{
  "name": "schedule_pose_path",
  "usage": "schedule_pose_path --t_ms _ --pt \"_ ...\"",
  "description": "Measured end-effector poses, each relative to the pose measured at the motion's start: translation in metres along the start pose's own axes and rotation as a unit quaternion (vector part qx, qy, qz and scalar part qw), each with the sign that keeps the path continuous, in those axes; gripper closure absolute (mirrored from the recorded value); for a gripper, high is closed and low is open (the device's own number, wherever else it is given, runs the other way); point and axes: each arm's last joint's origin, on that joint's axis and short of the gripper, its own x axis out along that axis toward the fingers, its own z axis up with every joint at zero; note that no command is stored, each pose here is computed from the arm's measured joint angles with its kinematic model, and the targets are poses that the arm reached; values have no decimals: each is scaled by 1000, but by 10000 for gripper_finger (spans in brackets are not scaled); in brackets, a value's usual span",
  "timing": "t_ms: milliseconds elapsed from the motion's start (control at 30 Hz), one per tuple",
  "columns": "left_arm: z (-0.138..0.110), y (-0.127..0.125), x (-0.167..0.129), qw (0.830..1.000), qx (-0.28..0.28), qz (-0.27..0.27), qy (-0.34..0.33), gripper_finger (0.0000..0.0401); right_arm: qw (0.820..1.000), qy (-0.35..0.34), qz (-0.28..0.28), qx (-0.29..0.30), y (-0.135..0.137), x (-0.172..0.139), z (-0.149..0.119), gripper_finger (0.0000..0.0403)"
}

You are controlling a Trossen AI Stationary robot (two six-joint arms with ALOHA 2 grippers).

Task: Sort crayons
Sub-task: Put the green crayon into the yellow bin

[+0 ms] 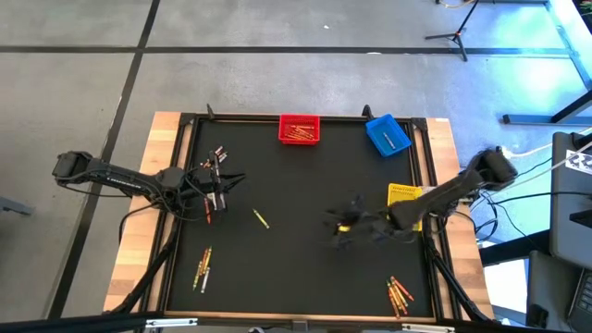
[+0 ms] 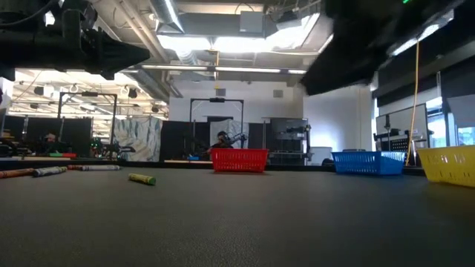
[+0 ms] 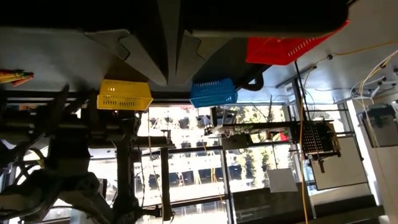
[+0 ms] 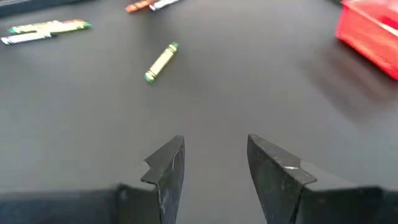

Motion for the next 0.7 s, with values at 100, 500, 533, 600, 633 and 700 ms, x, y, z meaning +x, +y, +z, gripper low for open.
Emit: schedule_pose_path --t_ms 100,500,533,600,633,700 --pt "0 0 0 1000 0 0 0 376 1000 -12 25 -9 2 31 -1 230" --pt "0 0 0 1000 0 1 0 376 991 -57 97 -77 19 124 -2 230" --pt "0 0 0 1000 0 1 -1 376 990 -60 94 -82 21 131 1 230" --pt "0 0 0 1000 0 1 0 376 990 -61 91 -92 26 143 3 230" --pt "0 0 0 1000 0 1 -1 376 989 -64 92 -96 30 148 5 230" --pt "0 0 0 1000 0 1 0 376 989 -68 89 -101 35 158 10 230"
